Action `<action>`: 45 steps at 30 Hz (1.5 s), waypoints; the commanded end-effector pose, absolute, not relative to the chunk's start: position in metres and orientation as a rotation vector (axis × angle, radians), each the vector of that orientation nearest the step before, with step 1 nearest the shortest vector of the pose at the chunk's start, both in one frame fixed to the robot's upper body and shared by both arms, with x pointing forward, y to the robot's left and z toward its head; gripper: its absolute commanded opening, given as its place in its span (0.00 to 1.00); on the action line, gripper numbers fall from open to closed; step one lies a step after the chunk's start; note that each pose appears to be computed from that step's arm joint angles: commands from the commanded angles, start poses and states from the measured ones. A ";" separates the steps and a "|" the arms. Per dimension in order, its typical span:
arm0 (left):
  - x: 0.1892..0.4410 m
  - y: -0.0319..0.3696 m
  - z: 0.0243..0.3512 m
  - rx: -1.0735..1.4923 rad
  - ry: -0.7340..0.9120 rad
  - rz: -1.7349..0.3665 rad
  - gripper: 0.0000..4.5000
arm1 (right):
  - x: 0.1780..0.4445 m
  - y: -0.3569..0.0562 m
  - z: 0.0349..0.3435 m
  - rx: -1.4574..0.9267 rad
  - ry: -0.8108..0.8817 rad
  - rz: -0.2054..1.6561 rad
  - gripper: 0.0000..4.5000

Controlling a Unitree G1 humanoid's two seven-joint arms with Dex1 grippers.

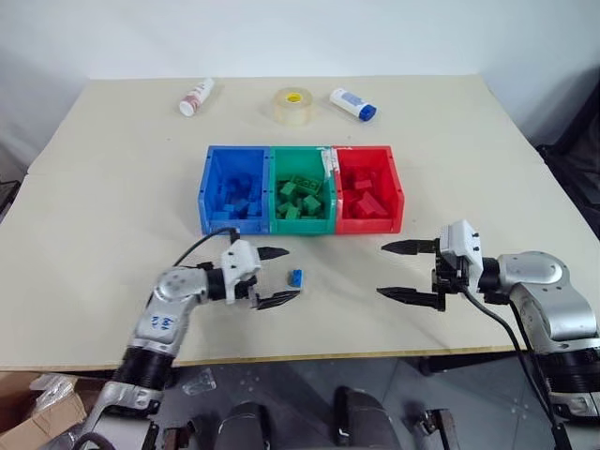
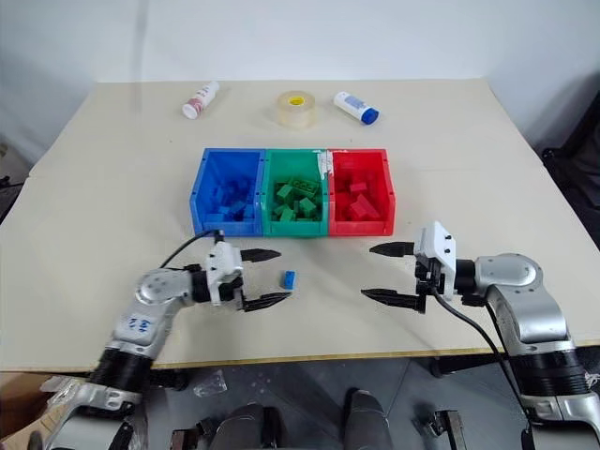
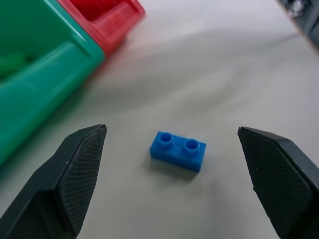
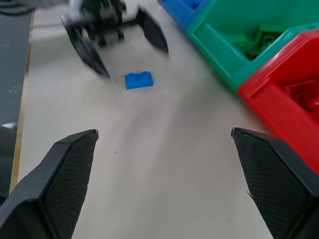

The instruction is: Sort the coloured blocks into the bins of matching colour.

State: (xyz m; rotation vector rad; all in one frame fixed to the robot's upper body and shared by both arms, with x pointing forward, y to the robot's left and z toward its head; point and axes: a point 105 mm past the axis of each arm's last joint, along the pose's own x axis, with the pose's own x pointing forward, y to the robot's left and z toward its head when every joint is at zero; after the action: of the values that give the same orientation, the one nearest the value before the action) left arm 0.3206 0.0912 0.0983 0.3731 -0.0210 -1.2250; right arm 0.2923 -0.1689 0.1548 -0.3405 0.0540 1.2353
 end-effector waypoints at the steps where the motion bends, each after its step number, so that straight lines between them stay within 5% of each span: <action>1: 0.326 0.087 0.093 0.433 -0.018 -1.244 1.00 | 0.280 -0.173 0.171 -0.333 -0.023 1.238 1.00; 8: 0.334 0.073 0.085 0.454 0.006 -1.295 1.00 | 0.273 -0.172 0.172 -0.326 -0.047 1.223 1.00; 19: 0.329 0.074 0.086 0.428 0.024 -1.378 0.32 | 0.271 -0.175 0.172 -0.334 -0.041 1.193 1.00; 24: 0.338 0.073 0.116 0.396 -0.074 -1.293 0.32 | 0.275 -0.174 0.173 -0.334 -0.044 1.193 1.00; 33: 0.370 0.121 0.217 0.339 -0.242 -0.920 0.32 | 0.280 -0.173 0.174 -0.337 -0.042 1.206 1.00; 37: 0.394 0.146 0.226 0.358 -0.230 -0.776 0.32 | 0.284 -0.170 0.175 -0.338 -0.043 1.220 1.00; 45: 0.402 0.151 0.213 0.335 -0.175 -0.818 0.89 | 0.292 -0.165 0.179 -0.350 -0.058 1.248 1.00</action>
State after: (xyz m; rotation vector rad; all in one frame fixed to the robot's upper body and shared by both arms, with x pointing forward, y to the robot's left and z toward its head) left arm 0.4054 0.1504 0.1957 0.3101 -0.1132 -0.8063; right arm 0.2932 -0.1676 0.1726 -0.3256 -0.0265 1.2315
